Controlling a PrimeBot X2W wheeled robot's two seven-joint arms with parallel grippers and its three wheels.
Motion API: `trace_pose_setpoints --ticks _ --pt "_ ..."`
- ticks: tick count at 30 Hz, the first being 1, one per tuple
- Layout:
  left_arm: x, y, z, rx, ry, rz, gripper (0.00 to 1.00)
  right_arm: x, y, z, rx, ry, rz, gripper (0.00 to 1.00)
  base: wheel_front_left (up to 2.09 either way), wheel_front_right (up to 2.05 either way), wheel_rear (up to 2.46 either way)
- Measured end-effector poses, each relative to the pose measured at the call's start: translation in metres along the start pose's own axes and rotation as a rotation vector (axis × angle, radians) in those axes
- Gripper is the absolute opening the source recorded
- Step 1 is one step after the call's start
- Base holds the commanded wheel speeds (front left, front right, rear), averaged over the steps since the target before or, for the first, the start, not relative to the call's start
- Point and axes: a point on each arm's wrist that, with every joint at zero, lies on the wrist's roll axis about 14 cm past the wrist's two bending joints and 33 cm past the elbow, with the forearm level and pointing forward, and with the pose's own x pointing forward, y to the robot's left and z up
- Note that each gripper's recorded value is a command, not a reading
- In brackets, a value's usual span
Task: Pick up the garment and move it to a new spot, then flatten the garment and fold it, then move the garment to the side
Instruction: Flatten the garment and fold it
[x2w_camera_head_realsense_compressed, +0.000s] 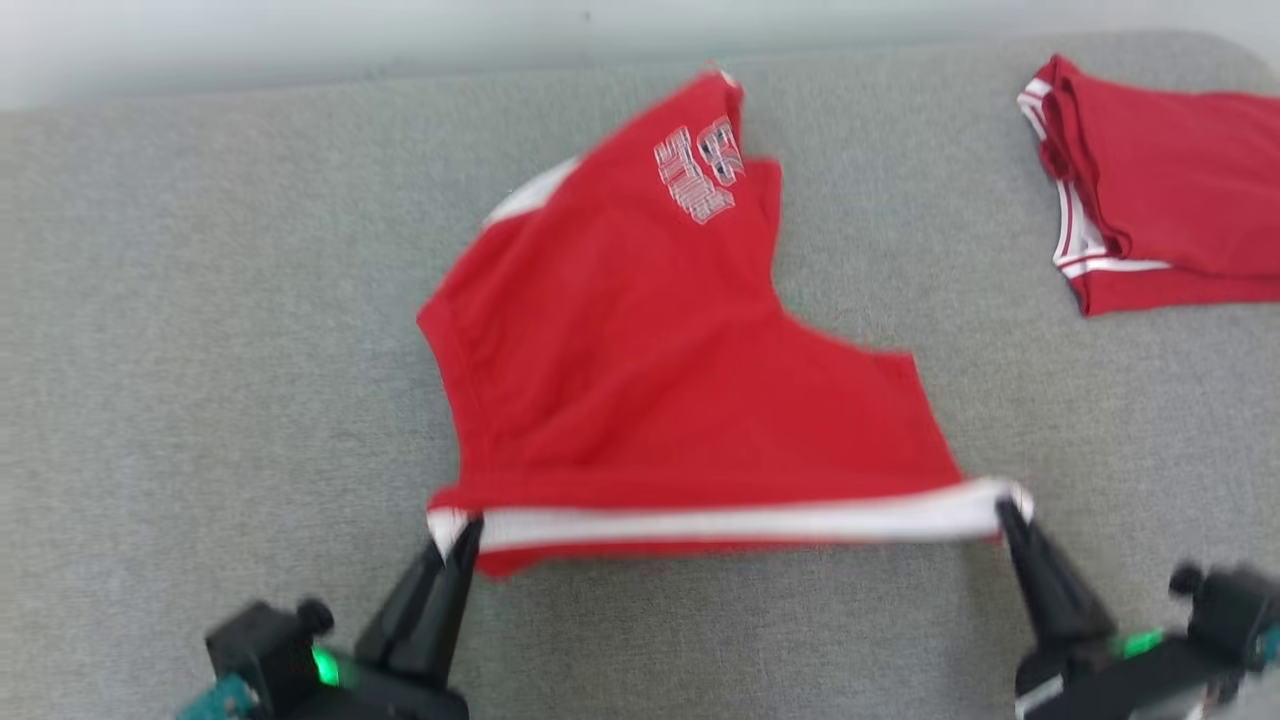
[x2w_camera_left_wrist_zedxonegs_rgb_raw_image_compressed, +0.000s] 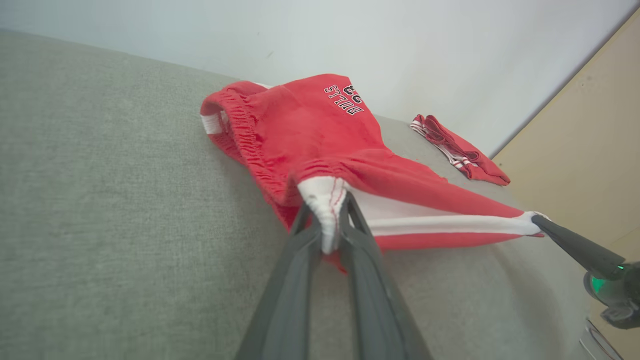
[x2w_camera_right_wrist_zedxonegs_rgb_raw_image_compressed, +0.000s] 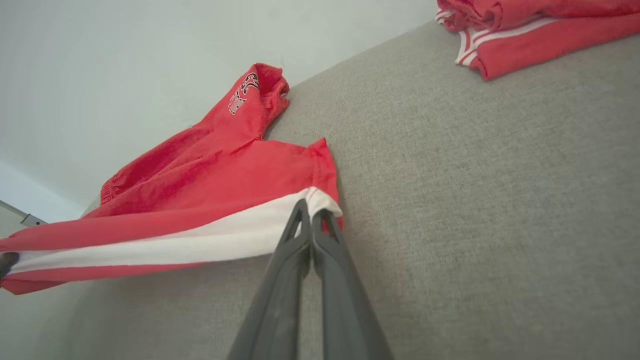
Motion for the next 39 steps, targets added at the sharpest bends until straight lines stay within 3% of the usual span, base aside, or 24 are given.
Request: trace_pose_setpoints --ticks 11,21,28,39 --pt "-0.054 0.010 -0.009 0.047 0.033 0.089 0.00 -0.058 0.026 -0.042 0.095 0.103 -0.037 0.00 0.00 0.00 0.00" --pt "-0.046 -0.003 -0.006 0.054 0.013 0.042 0.00 -0.044 0.042 -0.020 0.045 0.055 -0.001 0.00 0.00 0.00 0.00" --pt "0.007 -0.006 0.041 0.161 -0.081 -0.070 0.00 0.011 0.063 0.054 -0.088 -0.135 0.120 0.00 0.00 0.00 0.00" --pt "0.142 -0.041 0.196 0.340 -0.297 -0.301 0.00 0.130 0.106 0.219 -0.202 -0.473 0.262 0.00 0.00 0.00 0.00"
